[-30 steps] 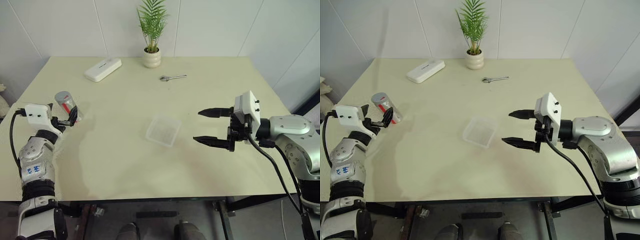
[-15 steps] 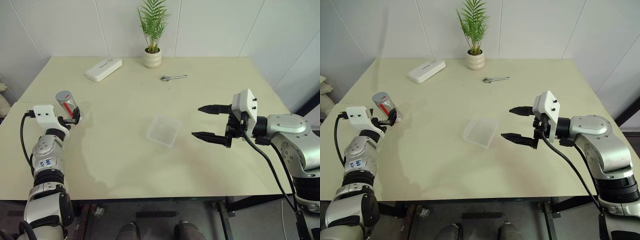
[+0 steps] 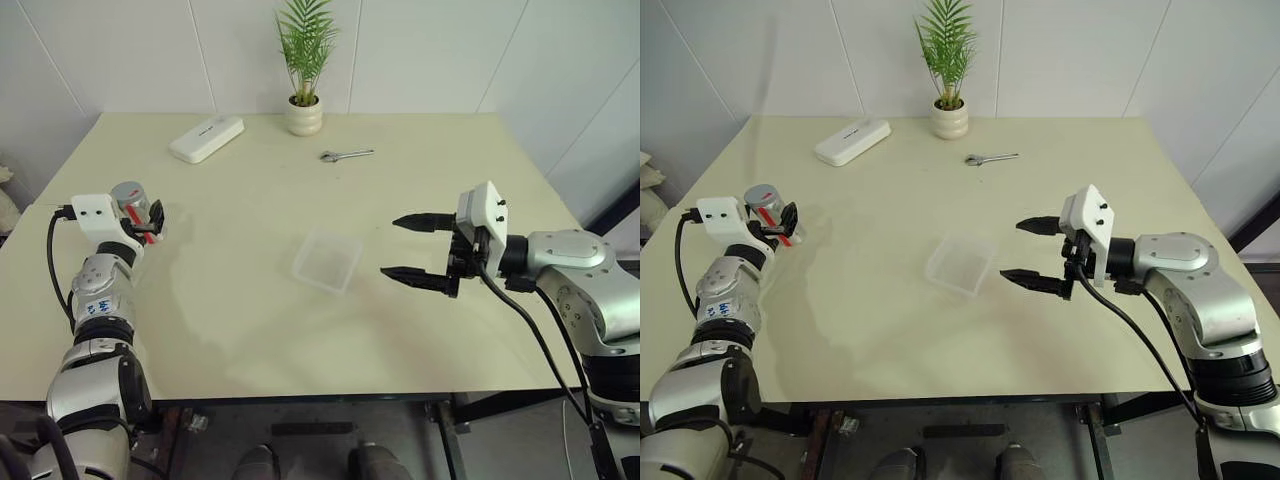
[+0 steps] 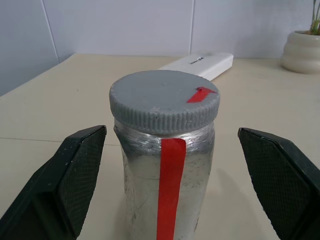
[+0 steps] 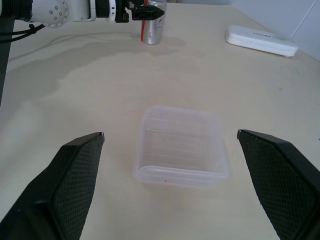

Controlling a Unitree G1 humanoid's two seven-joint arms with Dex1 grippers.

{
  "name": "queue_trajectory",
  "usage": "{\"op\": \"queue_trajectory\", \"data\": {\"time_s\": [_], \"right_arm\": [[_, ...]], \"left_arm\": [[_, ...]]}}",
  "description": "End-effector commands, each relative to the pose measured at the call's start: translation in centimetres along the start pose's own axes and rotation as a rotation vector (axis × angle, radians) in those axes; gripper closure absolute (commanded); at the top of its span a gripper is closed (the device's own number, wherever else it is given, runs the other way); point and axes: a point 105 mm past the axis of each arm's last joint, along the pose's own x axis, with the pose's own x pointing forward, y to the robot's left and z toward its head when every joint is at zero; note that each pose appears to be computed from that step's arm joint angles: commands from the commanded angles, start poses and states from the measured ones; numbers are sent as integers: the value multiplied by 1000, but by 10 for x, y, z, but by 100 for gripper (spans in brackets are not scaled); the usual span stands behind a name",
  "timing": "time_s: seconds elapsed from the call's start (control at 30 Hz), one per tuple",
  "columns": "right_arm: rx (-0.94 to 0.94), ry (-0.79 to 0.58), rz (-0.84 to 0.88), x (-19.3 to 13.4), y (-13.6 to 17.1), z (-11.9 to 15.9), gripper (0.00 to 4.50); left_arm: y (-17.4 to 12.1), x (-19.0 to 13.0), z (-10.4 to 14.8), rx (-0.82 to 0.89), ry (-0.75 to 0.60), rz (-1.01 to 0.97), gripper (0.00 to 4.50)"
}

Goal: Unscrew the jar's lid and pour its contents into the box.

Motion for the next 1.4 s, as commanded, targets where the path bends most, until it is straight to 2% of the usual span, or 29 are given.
{"op": "queue_trajectory", "data": {"time_s": [0.03, 0.13, 0.17, 0.27, 0.43, 0.47, 0.73, 0.97, 1.07, 1.13, 1.4], "right_arm": [[-40, -15, -13, -2, -2, 12, 1], [-39, -14, -14, -2, -2, 12, 1], [-39, -11, -15, -2, -2, 12, 0], [-39, -6, -16, -3, -2, 13, 0], [-43, -5, -21, -3, -3, 14, 0], [-43, -5, -22, -3, -3, 14, 0], [-40, -4, -21, -4, 2, 14, 0], [-57, -6, -36, -7, 2, 21, 0], [-68, -37, -80, -1, 2, 30, 0], [-66, -55, -99, 3, 4, 34, 0], [-6, -161, -174, 41, 23, 57, 0]], "left_arm": [[7, 3, 17, 29, -46, 16, 0], [9, 3, 16, 28, -39, 24, 0], [10, 3, 16, 32, -36, 26, 19], [6, 4, 18, 31, -45, -7, 87], [1, 5, 21, 34, -68, -24, 241], [1, 5, 22, 35, -76, -25, 250], [-7, 1, 19, 34, -85, -98, 250], [-53, -17, 28, 73, -143, -472, 250], [-78, -43, 42, 80, -178, -729, 250], [-87, -56, 49, 77, -191, -833, 250], [-123, -100, 62, 9, -101, -1237, 250]]}}
